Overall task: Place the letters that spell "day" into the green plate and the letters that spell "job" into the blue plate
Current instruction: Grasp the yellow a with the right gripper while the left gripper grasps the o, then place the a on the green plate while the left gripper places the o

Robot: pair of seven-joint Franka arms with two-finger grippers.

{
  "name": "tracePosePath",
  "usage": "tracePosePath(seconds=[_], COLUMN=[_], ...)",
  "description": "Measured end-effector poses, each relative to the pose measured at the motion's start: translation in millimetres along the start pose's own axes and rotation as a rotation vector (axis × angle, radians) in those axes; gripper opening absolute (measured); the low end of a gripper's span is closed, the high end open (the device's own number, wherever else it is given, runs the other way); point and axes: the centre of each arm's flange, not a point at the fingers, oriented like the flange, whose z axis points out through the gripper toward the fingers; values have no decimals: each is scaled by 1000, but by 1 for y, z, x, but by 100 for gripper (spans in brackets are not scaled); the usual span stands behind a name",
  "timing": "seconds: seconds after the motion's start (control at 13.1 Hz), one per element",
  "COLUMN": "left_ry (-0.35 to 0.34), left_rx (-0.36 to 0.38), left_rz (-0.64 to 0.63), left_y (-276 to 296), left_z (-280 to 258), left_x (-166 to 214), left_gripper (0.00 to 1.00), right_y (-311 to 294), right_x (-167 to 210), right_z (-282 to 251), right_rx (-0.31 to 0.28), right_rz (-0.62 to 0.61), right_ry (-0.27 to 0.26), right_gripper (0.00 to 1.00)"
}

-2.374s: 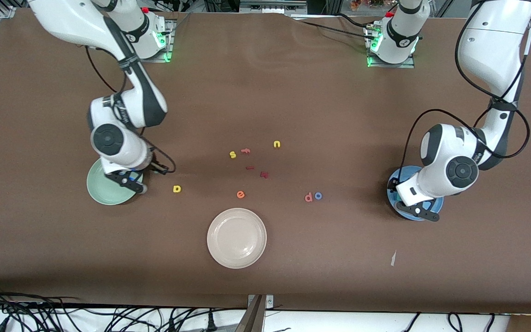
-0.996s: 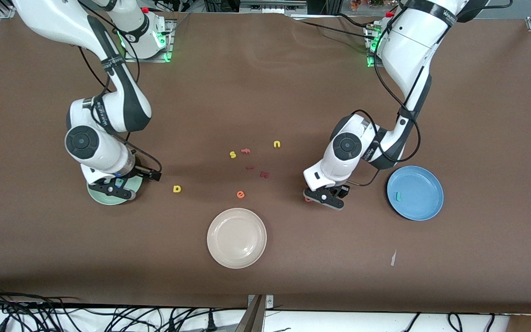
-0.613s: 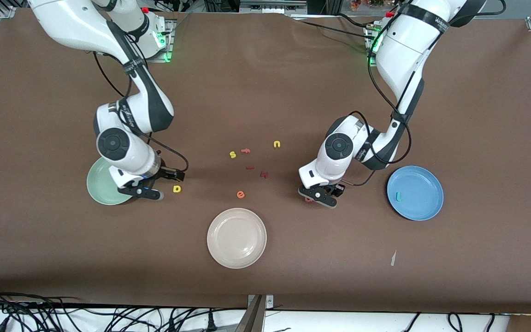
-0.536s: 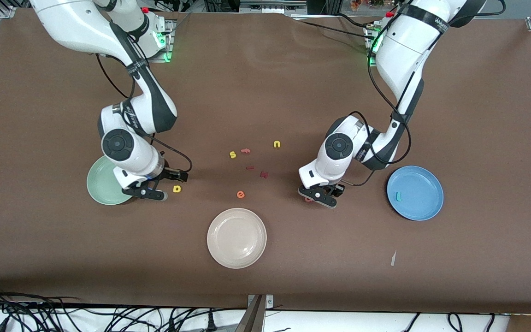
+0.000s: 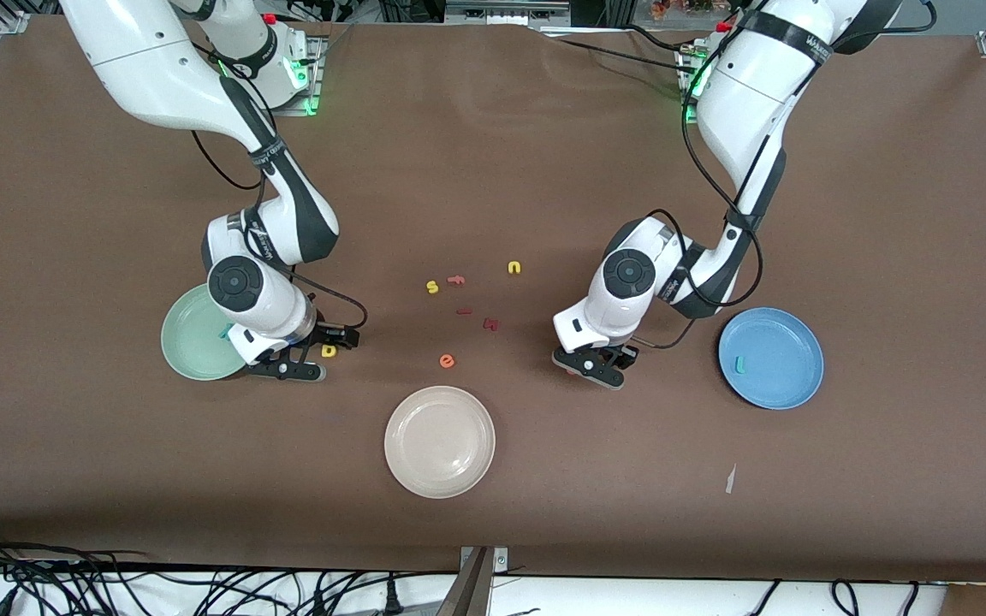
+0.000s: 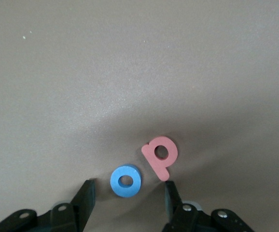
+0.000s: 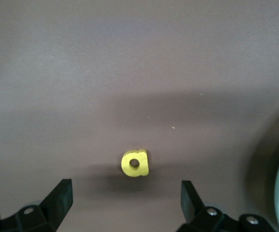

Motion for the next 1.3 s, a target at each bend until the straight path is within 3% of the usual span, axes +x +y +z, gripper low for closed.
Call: tracePosePath(seconds=[0.23, 0.54, 0.61, 0.69, 0.77, 0.84, 0.92, 1.07, 1.15, 1.23, 1.3], left_ry=[7, 11, 14, 14, 16, 20, 22, 23, 25, 27, 27], left_rx=[-2, -3, -4, -4, -4, -3, -1, 0, 1, 5, 11], left_rz=[2, 6, 7, 6, 6, 5, 4, 3, 0, -8, -21], left_y=[0, 1, 2, 2, 2, 1, -1, -2, -4, -10, -20], left_z=[0, 0, 0, 0, -1, -2, -3, -3, -3, -4, -6], left_x=[1, 3, 3, 4, 4, 6, 6, 7, 8, 9, 10], left_gripper=[66, 58, 52, 51, 43, 31, 27, 27, 27, 27, 27], right_y=[1, 8, 9, 8, 8, 8, 8, 8, 8, 8, 7], right_x=[2, 6, 6, 6, 7, 7, 7, 8, 8, 9, 10], right_z=[9, 22, 25, 26, 26, 27, 27, 25, 25, 24, 22], right_rx=[2, 7, 7, 7, 7, 7, 7, 9, 9, 10, 11], right_rz=[-18, -17, -17, -17, -17, -16, -16, -15, -15, -15, -14], right_ry=[2, 7, 6, 5, 5, 5, 4, 9, 9, 11, 14], right_gripper=[99, 91, 89, 83, 83, 75, 75, 54, 54, 46, 33])
